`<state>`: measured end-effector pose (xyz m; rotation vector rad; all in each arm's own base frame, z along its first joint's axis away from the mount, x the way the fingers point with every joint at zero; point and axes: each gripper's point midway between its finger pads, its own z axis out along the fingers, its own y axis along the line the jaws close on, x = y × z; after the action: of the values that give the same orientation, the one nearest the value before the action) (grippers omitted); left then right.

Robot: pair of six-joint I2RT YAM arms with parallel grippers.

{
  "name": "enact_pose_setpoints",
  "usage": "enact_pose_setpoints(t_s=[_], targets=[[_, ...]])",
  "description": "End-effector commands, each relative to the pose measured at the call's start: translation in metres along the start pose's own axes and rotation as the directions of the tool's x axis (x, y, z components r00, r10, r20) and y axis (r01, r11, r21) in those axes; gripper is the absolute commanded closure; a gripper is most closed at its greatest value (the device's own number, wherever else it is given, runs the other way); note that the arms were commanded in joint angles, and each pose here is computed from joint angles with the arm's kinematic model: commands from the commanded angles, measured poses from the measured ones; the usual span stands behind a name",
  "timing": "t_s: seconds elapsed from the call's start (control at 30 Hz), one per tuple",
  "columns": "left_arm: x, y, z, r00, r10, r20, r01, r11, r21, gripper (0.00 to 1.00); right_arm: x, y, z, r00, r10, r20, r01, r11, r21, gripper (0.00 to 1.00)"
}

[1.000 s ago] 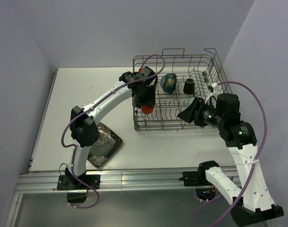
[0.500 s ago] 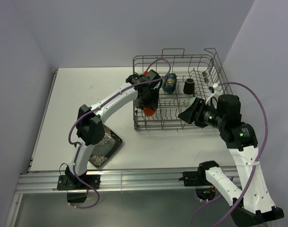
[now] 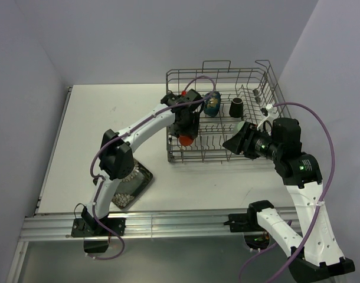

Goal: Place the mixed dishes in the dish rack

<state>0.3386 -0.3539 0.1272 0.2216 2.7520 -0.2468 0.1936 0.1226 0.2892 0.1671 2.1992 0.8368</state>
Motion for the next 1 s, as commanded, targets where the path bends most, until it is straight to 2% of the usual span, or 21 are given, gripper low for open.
enact_pose_setpoints(t_s=[0.0,0.27,0.4,0.6,0.77,0.97], targets=[[-0.009,-0.001,-0.012,0.999,0.017,0.04,-0.017,1.0,-0.012,0.28,-0.001,-0.003,-0.001,1.0,-0.01,0.014,0.01,1.0,0.009,0.38],[-0.022,-0.005,-0.037,0.996,0.009,0.093,-0.01,1.0,0.004,0.11,-0.001,-0.001,0.002,1.0,-0.003,0.011,0.003,1.0,-0.005,0.38],[-0.033,-0.01,-0.067,0.987,0.001,0.158,-0.007,0.999,0.042,0.1,-0.001,0.0,0.003,1.0,0.003,0.011,-0.003,1.0,-0.014,0.38],[-0.032,-0.01,-0.09,0.983,-0.012,0.182,-0.002,0.997,0.075,0.1,0.0,0.001,0.004,1.0,0.014,0.01,-0.014,1.0,-0.025,0.39],[-0.027,-0.003,-0.089,0.984,-0.011,0.176,0.001,0.998,0.057,0.11,-0.001,0.005,0.004,1.0,0.022,0.008,-0.021,0.999,-0.041,0.39],[-0.033,-0.002,-0.101,0.978,-0.005,0.208,-0.007,0.998,0.059,0.14,-0.009,-0.003,0.006,1.0,0.006,-0.001,-0.006,1.0,0.027,0.4]])
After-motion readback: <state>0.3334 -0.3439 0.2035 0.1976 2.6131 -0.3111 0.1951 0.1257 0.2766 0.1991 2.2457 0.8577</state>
